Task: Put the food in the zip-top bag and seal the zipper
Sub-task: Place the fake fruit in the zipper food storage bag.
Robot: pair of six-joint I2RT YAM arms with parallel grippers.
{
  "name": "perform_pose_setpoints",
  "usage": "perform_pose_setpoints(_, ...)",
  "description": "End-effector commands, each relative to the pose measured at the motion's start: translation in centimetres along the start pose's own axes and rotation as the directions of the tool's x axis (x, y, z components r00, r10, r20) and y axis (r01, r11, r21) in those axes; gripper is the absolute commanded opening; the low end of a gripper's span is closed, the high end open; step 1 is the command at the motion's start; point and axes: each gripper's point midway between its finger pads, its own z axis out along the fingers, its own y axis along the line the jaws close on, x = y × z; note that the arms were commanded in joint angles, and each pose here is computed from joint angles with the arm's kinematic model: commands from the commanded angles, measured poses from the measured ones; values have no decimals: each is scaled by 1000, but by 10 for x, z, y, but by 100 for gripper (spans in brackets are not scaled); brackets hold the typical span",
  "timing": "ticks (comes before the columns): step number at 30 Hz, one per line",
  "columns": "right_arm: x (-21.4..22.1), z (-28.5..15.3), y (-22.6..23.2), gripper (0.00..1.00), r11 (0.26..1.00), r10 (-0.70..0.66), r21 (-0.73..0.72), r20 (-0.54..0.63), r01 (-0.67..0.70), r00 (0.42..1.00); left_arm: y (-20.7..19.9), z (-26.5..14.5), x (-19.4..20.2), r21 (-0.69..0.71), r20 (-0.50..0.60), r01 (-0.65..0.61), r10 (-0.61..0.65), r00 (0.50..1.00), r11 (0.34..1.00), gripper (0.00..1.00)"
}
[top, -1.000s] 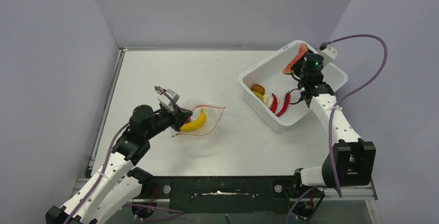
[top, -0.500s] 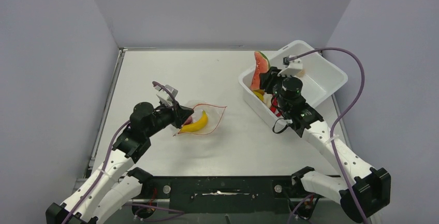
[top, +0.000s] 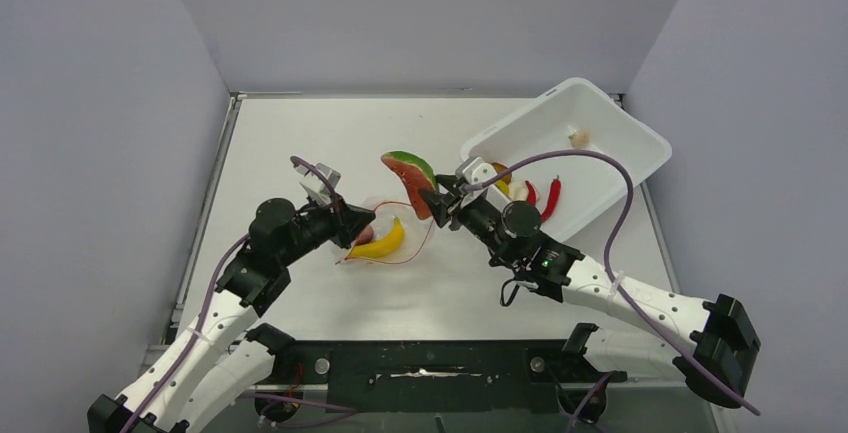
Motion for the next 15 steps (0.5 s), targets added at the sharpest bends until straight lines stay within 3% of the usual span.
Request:
perform_pose_setpoints(1, -38, 8, 24, 25, 987, -106, -102, 185, 126, 977, -24, -8, -44, 73, 127, -40, 31, 991, 996, 0)
perform_pose_setpoints(10, -7, -1, 54, 24, 917, -247, -247, 260, 312, 933, -33, -15, -48, 110, 150, -53, 36, 988, 992, 0)
perform_pose_setpoints(15, 22, -8, 58, 23, 869, -340, -287, 247, 404, 907, -37, -16, -49, 133, 160, -58, 36, 986, 989, 0)
